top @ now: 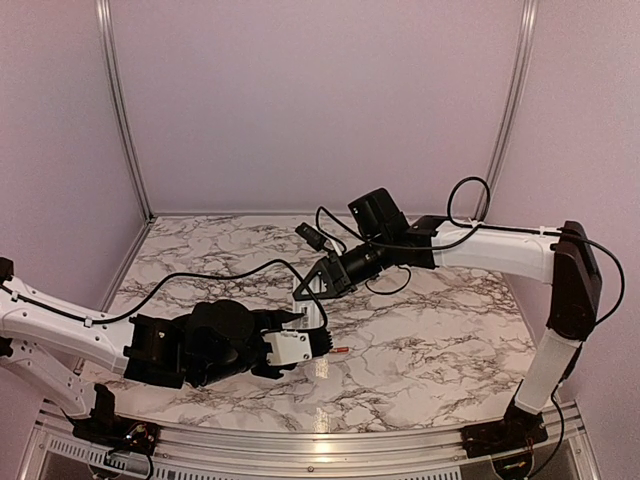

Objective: Load the batteries into the remote control
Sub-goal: Remove the battery cover from the remote control.

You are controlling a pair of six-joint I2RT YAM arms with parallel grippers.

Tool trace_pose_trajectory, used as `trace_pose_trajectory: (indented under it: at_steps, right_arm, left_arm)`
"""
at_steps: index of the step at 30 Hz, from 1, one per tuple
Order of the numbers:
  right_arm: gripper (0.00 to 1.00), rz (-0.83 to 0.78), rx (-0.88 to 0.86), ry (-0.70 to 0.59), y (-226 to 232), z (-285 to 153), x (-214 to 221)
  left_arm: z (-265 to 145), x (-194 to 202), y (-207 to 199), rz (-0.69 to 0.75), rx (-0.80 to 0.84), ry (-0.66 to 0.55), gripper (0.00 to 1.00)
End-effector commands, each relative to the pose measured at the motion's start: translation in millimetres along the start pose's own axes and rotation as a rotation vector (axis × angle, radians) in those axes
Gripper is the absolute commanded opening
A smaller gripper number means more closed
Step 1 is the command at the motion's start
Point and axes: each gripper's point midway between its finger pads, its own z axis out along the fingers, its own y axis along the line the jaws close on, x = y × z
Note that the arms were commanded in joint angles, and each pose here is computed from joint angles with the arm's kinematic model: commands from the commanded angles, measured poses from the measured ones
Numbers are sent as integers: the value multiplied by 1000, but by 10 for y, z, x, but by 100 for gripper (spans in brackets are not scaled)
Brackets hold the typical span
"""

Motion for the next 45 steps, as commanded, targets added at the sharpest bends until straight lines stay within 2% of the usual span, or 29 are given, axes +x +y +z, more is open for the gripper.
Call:
trace_pose_trajectory:
  at_steps: [1, 13, 25, 36, 45]
  right_arm:
    - [0, 54, -25, 58, 20, 73, 105]
    - [0, 72, -13, 30, -37, -28, 49]
    - [0, 99, -95, 13, 89, -61, 21]
    - [0, 129, -37, -21, -102, -140, -8]
    - [0, 156, -95, -39, -20, -167, -55]
  left_arm:
    - [-107, -128, 371, -59, -133, -41, 49]
    - [-135, -88, 344, -57, -126, -40, 49]
    - [-5, 32, 169, -29, -94, 6, 49]
    - [-118, -23, 307, -99, -121, -28, 50]
    - [-52, 69, 208, -81, -99, -2, 52]
